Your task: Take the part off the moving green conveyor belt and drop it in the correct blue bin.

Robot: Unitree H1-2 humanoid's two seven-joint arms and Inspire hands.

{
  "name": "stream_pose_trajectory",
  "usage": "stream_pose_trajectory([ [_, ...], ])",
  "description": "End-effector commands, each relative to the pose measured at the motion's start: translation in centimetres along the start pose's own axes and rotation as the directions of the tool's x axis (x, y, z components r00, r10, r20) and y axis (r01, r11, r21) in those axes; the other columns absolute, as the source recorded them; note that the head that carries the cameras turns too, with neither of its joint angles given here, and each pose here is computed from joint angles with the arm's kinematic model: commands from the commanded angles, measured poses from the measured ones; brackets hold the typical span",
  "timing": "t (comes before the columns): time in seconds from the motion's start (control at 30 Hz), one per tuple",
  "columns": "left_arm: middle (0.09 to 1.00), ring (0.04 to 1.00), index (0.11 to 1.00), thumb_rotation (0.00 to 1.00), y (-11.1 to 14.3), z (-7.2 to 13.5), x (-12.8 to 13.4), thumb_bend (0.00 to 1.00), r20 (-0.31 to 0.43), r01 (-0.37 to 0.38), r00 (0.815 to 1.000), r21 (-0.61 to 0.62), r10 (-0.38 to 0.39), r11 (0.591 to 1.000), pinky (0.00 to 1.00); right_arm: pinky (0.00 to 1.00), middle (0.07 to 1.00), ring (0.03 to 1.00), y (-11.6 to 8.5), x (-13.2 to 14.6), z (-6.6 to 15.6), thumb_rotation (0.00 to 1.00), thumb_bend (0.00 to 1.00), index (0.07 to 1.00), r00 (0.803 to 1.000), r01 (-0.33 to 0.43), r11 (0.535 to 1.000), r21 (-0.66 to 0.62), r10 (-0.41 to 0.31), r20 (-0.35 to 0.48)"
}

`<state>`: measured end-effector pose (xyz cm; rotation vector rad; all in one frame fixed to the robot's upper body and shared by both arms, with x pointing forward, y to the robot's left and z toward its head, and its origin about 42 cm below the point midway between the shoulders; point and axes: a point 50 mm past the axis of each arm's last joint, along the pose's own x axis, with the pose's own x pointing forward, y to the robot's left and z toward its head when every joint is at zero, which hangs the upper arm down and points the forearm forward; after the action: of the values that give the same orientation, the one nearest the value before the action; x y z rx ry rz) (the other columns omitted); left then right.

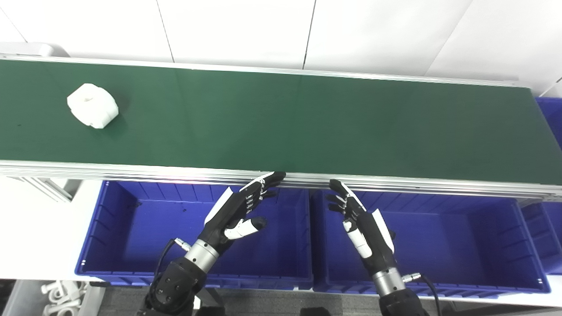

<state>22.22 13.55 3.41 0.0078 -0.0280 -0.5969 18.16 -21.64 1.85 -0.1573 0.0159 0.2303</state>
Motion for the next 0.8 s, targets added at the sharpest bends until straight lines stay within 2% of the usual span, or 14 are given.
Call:
stream_pose_trajectory([
  [0.0,0.914,0.924,0.866,0.77,-0.12,1.03,0.94,0.99,0.065,0.010,0.998,0.019,-0.012,1.000,0.87,0.81,0.923,0.864,-0.29,0.48,1.01,0.98,0.85,0.922,0.996,0.012,1.000,0.003,-0.012,0.089],
  [0.33,0.914,0.919,0.867,0.78,-0.15,0.86,0.89,1.00,0.063,0.011,0.998,0.024,-0.012,1.000,0.87,0.81,0.917,0.860,-0.30,0.46,0.93,0.98,0.87,0.919,0.996,0.013,1.000,0.001,-0.013,0.086],
  [0.77,0.908,0.915,0.868,0.76,-0.36,0.11,1.07,0.97,0.065,0.022,0.998,0.015,-0.022,1.000,0.87,0.81,0.933,0.869,-0.45,0.47,0.38,0.96,0.85,0.910,0.998,0.010,1.000,0.013,-0.010,0.067],
])
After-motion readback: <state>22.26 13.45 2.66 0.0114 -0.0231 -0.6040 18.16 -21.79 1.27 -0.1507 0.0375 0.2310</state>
